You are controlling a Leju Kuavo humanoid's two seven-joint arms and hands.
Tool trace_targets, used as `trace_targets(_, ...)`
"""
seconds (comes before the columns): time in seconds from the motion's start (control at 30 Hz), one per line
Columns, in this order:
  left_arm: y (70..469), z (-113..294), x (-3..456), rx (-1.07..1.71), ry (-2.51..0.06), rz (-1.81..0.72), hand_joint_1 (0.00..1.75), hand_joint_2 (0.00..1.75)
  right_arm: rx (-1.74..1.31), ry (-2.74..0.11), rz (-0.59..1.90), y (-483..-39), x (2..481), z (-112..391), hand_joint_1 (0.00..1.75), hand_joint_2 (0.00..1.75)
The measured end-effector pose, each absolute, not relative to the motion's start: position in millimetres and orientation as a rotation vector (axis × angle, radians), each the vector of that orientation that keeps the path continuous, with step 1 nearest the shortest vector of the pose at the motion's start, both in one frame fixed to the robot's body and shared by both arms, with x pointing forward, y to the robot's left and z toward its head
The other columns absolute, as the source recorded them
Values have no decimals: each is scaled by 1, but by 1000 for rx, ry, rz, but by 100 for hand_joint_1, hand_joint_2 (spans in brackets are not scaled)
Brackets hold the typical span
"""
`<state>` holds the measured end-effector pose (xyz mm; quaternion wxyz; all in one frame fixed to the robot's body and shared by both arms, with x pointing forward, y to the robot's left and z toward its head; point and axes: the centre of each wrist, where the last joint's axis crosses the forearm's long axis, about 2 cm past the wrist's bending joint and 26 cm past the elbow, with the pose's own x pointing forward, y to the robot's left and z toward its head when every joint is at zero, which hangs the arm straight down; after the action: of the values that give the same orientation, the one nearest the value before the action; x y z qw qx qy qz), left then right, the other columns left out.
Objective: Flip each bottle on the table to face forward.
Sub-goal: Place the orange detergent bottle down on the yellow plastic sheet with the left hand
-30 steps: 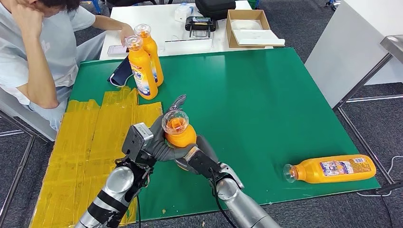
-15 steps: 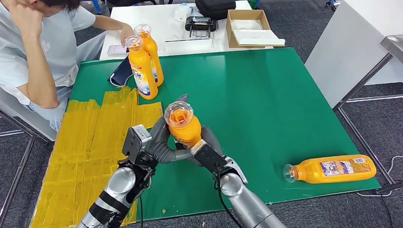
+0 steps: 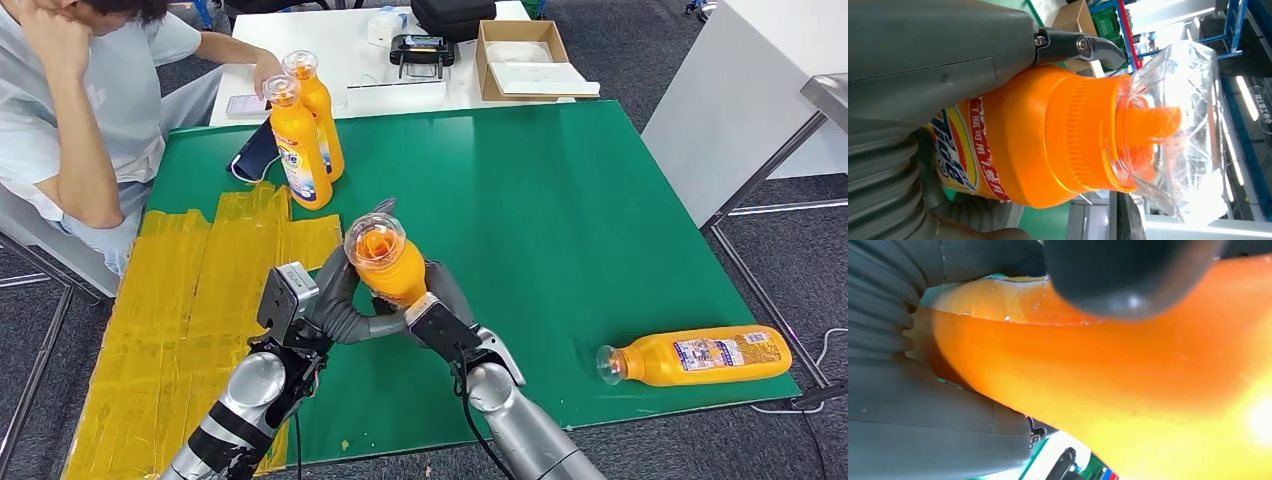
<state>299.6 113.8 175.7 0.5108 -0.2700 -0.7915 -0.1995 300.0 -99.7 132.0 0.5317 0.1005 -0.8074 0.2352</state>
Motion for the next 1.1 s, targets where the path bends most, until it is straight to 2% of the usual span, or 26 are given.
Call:
trace_targets(0.3,114,175,299,-661,-1898,-464,1,175,249,-1919,590,-98,299,132,175,175)
trace_targets(0.43,114,174,299,-664,-1893,-452,170,175,252,-1907,635,-91,295,129,175,175)
trace_targets(0.47,114,174,298,-665,-1891,-448,175,175,254,-1903,641,-90,295,128,175,175)
trace_targets(1.1,117,168,296,-655,-1872,-402,175,175,261,-1858,676,-85,291,115,175,175)
